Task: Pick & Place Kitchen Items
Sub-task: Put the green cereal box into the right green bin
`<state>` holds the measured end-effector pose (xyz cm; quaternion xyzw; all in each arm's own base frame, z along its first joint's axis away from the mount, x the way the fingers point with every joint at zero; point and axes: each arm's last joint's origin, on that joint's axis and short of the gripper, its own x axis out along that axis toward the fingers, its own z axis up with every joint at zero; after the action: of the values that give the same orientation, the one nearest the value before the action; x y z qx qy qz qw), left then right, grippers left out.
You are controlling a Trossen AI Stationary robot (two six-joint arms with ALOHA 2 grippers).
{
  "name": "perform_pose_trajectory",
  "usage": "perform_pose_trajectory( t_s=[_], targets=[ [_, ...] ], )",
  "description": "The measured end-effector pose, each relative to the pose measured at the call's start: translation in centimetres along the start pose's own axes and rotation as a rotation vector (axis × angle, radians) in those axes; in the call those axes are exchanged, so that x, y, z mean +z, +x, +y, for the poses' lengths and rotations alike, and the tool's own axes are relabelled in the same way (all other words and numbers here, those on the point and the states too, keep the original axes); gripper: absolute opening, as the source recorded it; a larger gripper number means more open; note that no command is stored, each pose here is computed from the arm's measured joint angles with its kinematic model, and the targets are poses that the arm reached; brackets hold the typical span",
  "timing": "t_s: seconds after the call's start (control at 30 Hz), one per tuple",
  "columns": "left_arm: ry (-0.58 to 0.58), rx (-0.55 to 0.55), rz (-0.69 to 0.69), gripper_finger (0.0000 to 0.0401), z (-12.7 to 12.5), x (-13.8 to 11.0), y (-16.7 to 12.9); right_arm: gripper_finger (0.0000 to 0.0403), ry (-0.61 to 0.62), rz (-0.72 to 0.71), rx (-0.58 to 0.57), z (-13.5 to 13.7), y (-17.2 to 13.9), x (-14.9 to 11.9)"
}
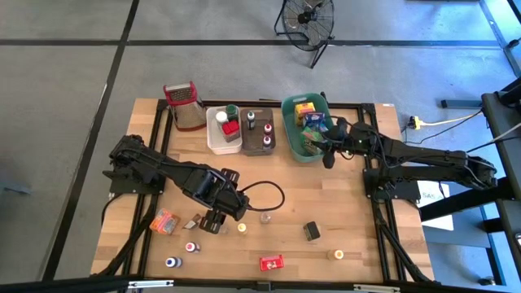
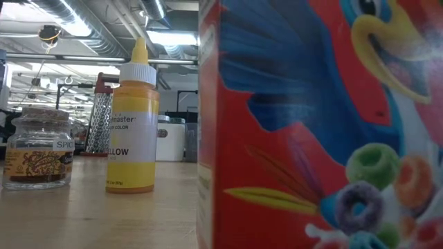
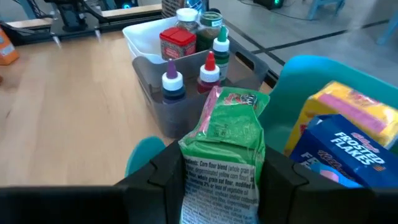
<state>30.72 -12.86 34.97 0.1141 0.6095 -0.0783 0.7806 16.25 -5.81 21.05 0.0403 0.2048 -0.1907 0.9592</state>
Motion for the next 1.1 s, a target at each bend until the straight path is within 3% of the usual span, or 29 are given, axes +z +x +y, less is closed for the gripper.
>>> perform_pose_trajectory(
  t_s=[0.57, 1.1],
  targets=[
    [0.015, -0.001, 0.001, 0.0276, 0.0, 0.0, 0.0, 0.0146, -0.012, 0.074, -0.002, 0.0, 0.8, -0.8],
    [0.020, -0.001, 0.001, 0.0274, 0.0, 0.0, 0.0, 0.0146, -0.023, 0.114, -0.138, -0.3, 2.6, -1.4]
  ],
)
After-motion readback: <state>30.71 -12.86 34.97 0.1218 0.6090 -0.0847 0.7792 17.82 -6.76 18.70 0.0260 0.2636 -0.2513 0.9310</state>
